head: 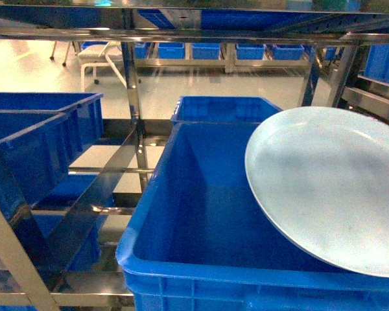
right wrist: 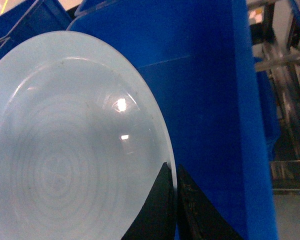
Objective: Place blue tray on left shelf second layer neatly
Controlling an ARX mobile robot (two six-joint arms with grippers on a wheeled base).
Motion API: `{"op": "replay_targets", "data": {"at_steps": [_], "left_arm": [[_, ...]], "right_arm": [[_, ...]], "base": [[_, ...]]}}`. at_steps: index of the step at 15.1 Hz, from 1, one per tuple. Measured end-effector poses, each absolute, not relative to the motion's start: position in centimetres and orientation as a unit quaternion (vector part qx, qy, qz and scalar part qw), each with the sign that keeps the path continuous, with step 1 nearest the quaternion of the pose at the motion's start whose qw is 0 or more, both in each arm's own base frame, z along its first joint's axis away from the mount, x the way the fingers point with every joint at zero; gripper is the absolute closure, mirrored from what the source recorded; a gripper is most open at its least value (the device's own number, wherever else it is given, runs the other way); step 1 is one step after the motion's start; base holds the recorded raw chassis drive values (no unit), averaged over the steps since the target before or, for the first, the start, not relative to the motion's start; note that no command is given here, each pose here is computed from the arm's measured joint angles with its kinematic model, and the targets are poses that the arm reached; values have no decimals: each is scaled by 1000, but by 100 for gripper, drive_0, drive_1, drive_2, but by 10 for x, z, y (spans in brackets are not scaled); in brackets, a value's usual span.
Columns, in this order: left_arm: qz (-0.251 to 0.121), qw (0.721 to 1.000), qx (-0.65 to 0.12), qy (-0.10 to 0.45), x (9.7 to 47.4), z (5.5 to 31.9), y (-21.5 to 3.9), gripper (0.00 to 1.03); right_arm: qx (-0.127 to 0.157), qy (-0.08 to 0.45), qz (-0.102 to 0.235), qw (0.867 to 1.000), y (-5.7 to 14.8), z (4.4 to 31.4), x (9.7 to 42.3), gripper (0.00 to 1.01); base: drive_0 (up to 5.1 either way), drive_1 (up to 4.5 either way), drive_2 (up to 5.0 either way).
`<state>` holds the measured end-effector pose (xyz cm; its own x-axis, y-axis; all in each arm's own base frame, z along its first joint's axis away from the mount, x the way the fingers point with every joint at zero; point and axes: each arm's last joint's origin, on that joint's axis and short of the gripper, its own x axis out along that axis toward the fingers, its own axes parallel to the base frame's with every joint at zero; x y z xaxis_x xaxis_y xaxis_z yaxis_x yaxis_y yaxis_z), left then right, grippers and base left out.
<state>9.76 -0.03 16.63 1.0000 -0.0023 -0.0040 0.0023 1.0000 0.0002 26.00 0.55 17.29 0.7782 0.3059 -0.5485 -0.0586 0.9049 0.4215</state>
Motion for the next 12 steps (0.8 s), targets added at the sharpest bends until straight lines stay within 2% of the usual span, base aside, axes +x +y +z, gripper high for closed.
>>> {"op": "replay_targets", "data": {"at_steps": [1, 4, 6, 8, 11, 12], "left_arm": [[-1, 1000, 0, 2, 98, 166, 0, 5], [-1, 1000, 0, 2, 98, 166, 0, 5], [-1, 1000, 0, 2, 98, 166, 0, 5], [-1, 1000, 0, 2, 98, 166, 0, 5], [-1, 1000, 0, 2, 98, 166, 0, 5], [-1, 1000, 0, 2, 98, 166, 0, 5]], "right_arm": [[216, 340, 103, 909, 11, 166, 272, 99], [225, 357, 105, 900, 16, 161, 281, 99], [230, 383, 111, 888, 30, 150, 298, 99], [223, 399, 108, 883, 42, 141, 312, 99], [206, 401, 107, 886, 60, 139, 340, 99], [193, 411, 95, 886, 63, 139, 344, 91]], "base": [[0, 0, 0], [0, 0, 0], [0, 0, 0], [0, 0, 0], [0, 0, 0], [0, 0, 0]]}}
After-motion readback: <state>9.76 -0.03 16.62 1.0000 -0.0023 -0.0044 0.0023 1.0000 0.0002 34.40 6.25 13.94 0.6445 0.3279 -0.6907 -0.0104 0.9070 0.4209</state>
